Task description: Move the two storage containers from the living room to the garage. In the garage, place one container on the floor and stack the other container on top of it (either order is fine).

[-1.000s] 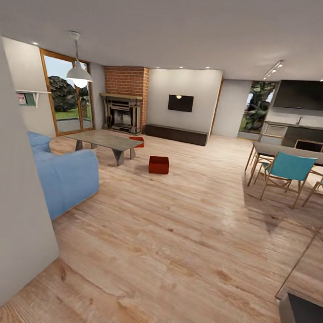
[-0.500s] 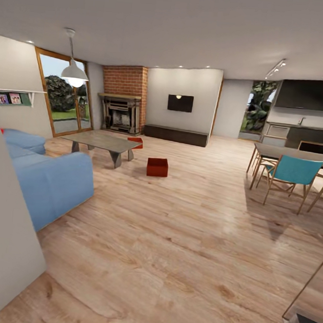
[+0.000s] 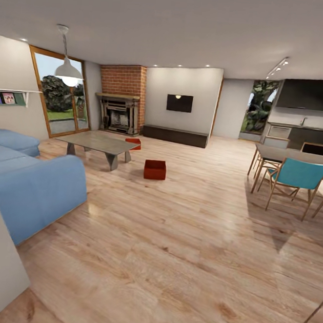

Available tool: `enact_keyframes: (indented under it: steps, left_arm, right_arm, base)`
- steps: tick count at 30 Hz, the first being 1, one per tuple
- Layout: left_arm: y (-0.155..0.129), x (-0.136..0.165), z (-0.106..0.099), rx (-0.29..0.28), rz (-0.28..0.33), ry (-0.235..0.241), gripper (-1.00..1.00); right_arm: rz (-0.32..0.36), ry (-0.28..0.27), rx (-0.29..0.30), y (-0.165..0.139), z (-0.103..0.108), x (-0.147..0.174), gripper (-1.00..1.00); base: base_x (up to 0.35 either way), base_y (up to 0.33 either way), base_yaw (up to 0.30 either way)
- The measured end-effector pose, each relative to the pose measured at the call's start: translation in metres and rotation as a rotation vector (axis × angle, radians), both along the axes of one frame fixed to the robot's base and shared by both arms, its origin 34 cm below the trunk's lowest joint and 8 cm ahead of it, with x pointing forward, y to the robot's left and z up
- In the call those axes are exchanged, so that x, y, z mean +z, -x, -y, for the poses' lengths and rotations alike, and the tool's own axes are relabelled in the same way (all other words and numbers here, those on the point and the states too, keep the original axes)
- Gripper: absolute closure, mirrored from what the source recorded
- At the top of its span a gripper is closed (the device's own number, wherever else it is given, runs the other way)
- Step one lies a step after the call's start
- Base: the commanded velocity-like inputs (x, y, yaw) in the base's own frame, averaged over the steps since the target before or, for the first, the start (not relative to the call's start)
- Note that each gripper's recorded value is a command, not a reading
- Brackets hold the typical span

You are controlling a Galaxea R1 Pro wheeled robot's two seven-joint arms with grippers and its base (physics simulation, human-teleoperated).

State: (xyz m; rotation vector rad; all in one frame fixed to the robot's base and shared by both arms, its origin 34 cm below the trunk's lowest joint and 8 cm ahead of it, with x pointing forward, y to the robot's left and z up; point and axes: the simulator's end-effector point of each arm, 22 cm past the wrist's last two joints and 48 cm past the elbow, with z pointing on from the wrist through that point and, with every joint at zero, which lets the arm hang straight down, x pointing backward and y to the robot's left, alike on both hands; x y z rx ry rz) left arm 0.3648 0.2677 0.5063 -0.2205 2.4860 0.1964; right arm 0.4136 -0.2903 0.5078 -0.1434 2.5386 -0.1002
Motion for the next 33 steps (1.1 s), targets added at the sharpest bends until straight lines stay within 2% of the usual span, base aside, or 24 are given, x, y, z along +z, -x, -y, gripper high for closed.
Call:
enact_keyframes:
  steps: [11, 20, 33]
  left_arm:
    - [0.0, 0.0, 0.0, 0.0, 0.0, 0.0, -1.0]
    - [-0.0002, 0.0001, -0.0001, 0.0, 0.0, 0.0, -1.0]
    - [-0.0002, 0.0001, 0.0, 0.0, 0.001, 0.0, -1.0]
  right_arm:
    - [0.005, 0.0, 0.001, -0.0009, 0.0001, 0.0006, -1.0]
    - [0.006, -0.002, 0.001, -0.0011, -0.0007, 0.0007, -1.0]
    - [0.006, -0.002, 0.001, -0.0011, -0.0006, 0.0007, -1.0]
  base:
    - [0.327, -0.093, 0.0]
    - [0.327, -0.01, 0.088]
    - [0.327, 0.0, 0.007]
